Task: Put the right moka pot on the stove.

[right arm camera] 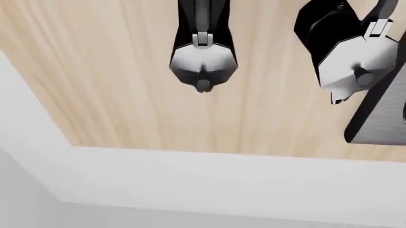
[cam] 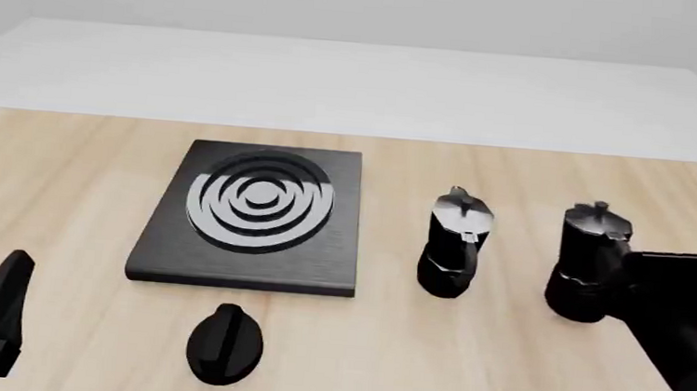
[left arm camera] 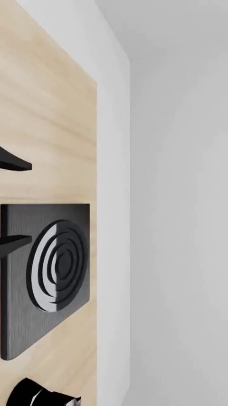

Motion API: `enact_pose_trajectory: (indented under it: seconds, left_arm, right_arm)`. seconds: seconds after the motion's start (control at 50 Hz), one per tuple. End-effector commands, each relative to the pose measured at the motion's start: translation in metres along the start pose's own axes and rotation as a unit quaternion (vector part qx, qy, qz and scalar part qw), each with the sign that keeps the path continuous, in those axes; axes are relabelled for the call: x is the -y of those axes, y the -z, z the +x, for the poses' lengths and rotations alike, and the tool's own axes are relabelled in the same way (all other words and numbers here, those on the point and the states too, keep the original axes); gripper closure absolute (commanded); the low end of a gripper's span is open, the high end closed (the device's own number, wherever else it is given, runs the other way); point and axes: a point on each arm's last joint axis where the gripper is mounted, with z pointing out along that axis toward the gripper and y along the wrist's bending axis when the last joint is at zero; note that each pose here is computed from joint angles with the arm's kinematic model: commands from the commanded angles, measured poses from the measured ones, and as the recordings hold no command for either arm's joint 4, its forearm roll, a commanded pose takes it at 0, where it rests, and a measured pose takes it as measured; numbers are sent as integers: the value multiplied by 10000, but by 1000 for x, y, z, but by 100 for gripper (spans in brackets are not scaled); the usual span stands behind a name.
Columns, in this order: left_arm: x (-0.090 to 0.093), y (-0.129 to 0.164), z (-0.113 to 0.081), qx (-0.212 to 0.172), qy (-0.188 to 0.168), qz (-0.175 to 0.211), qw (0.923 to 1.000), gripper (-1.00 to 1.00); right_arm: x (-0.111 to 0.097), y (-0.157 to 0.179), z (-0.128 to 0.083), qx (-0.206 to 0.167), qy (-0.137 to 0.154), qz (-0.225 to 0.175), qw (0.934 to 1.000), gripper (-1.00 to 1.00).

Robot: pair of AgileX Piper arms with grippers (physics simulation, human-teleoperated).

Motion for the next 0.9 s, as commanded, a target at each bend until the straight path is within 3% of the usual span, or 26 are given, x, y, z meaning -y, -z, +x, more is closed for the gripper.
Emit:
enact_pose_trajectory:
  seconds: [0.02, 0.62, 0.9]
  left_arm:
    - [0, 0, 0, -1, -1, 1, 10000, -100]
    - [0, 0, 0, -1, 1, -1, 10000, -100]
    - [0, 0, 0, 1, 0, 0, 10000, -100]
  right_arm:
    - [0, 4, -27, 316, 106, -22, 9994, 100]
    - [-12, 14, -89, 825, 303, -360, 9955, 100]
    - [-27, 25, -150, 1332, 363, -731, 9877, 100]
